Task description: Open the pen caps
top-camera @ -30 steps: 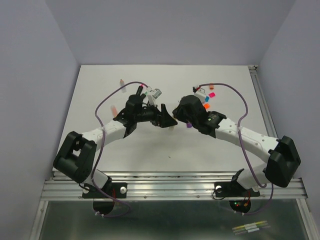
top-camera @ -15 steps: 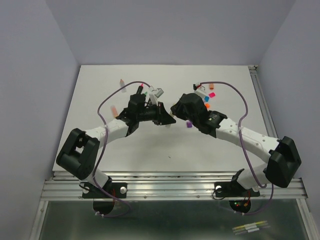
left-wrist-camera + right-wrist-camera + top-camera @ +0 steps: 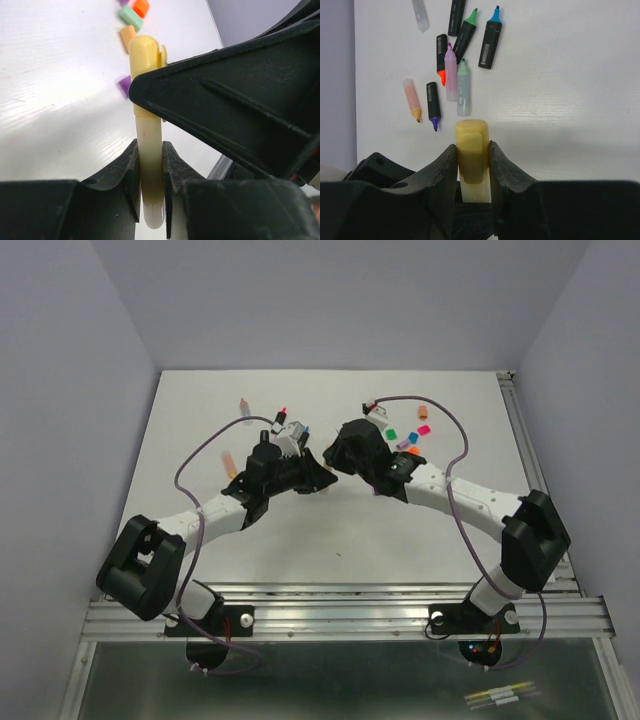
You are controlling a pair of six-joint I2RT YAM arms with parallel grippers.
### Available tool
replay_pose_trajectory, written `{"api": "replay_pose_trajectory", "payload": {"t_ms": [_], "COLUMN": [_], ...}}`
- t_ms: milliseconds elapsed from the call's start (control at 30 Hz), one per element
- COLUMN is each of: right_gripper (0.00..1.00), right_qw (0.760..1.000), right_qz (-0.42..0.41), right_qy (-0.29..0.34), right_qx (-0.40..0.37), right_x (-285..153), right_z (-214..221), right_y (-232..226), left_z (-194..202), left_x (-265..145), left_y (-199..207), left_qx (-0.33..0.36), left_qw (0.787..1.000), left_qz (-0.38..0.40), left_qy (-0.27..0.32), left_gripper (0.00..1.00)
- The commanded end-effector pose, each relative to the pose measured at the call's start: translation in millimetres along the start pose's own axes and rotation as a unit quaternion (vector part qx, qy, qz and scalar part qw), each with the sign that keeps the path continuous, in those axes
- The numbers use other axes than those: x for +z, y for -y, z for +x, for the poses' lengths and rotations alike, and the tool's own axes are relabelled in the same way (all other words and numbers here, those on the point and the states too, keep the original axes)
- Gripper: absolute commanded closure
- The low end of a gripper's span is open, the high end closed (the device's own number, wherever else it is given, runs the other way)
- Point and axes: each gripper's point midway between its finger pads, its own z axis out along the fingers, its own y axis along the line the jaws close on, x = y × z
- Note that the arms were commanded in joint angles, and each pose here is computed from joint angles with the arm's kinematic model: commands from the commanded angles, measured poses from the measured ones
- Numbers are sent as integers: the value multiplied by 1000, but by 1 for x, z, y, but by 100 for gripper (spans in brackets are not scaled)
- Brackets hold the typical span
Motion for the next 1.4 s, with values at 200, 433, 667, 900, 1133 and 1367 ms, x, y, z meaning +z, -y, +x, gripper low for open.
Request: {"api": "replay_pose_trajectory", "payload": {"t_ms": [200, 433, 667, 900, 1133, 1367], "right_gripper": [99, 99, 99, 99, 99, 90], "right_qw": [949, 945, 966, 969, 962, 965], "right_qz": [186, 207, 201, 229, 258, 246], "right_qy": [252, 249, 159, 66, 10, -34], "right_qx": [29, 41, -36, -60, -86, -88], "right_x": [71, 87, 69, 37, 30, 41], "right_z": [-154, -177, -129, -59, -17, 7], "right_y": [77, 105, 131, 185, 220, 223], "left_z": [41, 41, 14, -23, -38, -30], "left_x": [-33, -28, -9, -10, -2, -3], "left_y": [80, 68, 1, -92, -145, -171], "left_qx": [23, 17, 9, -29, -39, -49], "left_qw": [987, 992, 996, 978, 960, 941], "left_qz": [141, 104, -64, -204, -275, -327], "left_qy": [-68, -70, -59, -45, -46, -69], "left_gripper": [100, 100, 100, 100, 91, 74]}}
